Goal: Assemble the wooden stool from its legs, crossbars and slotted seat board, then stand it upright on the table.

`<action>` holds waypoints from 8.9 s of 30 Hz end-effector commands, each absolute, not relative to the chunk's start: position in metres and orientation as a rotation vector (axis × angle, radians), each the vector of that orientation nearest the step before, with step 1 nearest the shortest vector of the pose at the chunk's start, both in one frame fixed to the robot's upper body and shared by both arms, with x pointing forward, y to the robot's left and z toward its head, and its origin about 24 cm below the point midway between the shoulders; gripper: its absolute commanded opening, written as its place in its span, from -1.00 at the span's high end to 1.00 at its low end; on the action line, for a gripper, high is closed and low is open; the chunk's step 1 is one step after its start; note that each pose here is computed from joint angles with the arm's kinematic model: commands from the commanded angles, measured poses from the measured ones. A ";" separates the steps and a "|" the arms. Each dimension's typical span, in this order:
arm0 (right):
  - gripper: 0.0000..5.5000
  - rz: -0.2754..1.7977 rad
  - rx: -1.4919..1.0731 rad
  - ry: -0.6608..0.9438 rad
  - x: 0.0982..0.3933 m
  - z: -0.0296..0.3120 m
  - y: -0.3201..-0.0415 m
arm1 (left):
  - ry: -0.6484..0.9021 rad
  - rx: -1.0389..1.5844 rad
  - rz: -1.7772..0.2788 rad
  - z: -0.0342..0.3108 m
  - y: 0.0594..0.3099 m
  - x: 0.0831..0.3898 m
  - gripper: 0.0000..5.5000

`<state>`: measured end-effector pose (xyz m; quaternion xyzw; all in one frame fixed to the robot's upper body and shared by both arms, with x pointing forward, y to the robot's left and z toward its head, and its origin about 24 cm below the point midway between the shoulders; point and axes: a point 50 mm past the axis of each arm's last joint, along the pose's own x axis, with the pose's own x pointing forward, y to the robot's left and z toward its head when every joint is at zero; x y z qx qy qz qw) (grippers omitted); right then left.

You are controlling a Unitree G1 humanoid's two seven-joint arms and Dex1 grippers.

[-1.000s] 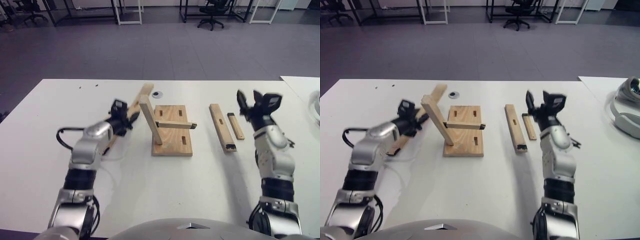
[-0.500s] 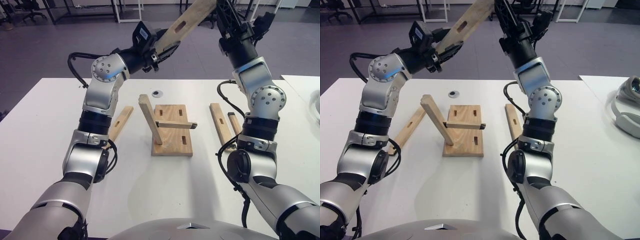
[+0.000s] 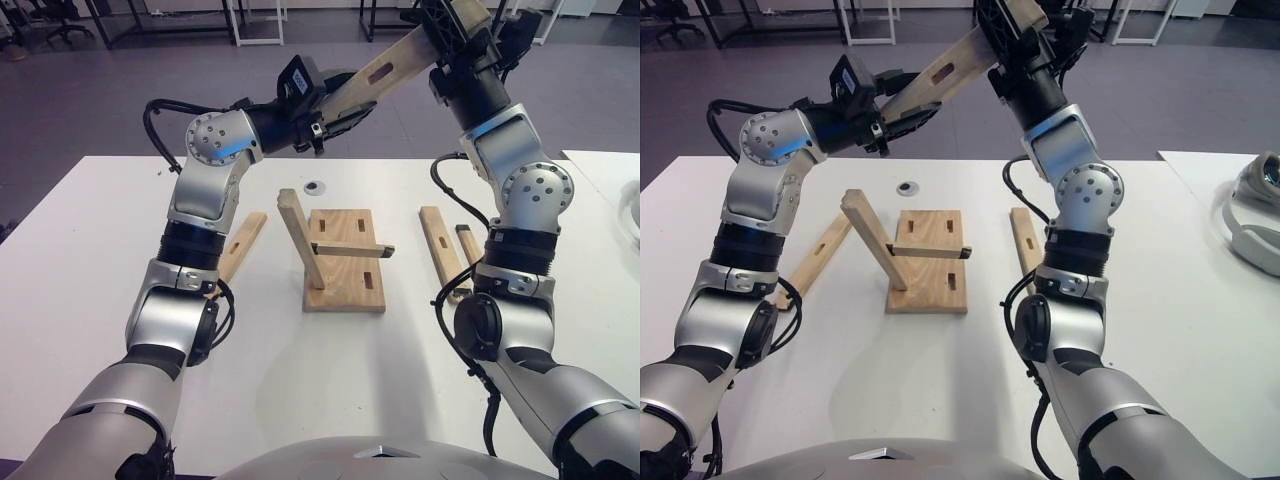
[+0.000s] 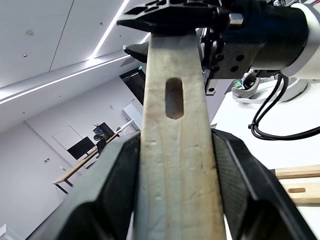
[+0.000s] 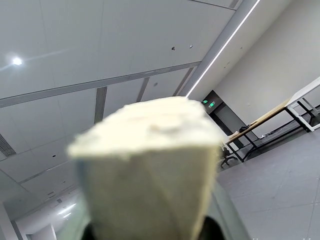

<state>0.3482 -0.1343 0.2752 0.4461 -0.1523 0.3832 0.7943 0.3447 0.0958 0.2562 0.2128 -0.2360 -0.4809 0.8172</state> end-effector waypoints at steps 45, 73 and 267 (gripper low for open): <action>0.61 -0.152 0.400 0.191 0.242 0.128 -0.187 | -0.378 0.115 -0.600 0.197 0.109 0.292 -0.47; 0.61 -0.023 0.249 0.231 0.237 0.109 -0.147 | 0.145 0.397 -1.345 0.283 0.019 0.301 -0.47; -0.72 0.463 0.355 -0.306 0.291 0.255 -0.165 | -0.522 -0.233 -0.533 0.287 0.125 0.280 0.08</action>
